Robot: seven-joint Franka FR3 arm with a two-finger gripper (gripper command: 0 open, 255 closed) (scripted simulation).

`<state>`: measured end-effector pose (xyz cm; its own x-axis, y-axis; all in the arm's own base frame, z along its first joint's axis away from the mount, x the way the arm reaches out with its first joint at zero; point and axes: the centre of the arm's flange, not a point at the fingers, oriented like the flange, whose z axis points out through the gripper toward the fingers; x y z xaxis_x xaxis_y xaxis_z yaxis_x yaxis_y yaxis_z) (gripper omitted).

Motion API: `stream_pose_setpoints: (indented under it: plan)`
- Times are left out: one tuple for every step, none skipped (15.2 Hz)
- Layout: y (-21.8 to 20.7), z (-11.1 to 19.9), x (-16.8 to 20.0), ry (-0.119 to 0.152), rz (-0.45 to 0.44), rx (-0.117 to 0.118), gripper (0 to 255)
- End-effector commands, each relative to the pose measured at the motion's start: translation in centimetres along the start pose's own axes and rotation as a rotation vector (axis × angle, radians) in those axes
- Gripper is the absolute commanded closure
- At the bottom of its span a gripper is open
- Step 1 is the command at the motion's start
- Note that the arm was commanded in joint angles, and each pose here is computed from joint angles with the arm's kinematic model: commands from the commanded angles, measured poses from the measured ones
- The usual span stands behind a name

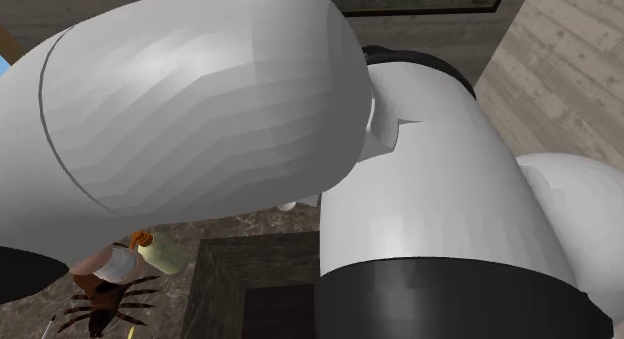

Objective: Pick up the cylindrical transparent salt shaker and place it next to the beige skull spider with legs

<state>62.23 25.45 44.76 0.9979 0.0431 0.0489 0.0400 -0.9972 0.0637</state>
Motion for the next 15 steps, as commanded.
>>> stream_pose_setpoints:
  plan:
    - [-0.2,0.9,0.2,0.000,0.001,0.000,255]
    - [-0.3,1.4,0.2,0.000,0.001,0.000,255]
    - [-0.3,2.0,0.1,0.000,0.001,0.000,255]
    - [-0.4,2.5,0.1,0.000,0.001,0.000,255]
    - [-0.4,3.0,0.1,0.000,0.001,0.000,255]
    - [-0.4,3.5,0.0,0.000,0.001,0.000,255]
    - [-0.5,4.1,0.0,0.000,0.001,0.000,255]
    - [-0.5,4.6,0.0,0.000,0.001,0.000,255]
    - [-0.5,5.1,0.0,0.000,0.001,0.000,255]
    - [-0.6,5.6,-0.1,0.000,0.001,0.000,255]
    - [-0.6,6.2,-0.1,0.000,0.001,0.000,255]
    - [-0.6,6.7,-0.1,0.000,0.001,0.000,255]
    - [-0.7,7.2,-0.1,0.000,0.001,0.000,255]
    - [-0.7,7.7,-0.2,0.000,0.001,0.000,255]
    - [-0.7,8.3,-0.2,0.000,0.001,0.000,255]
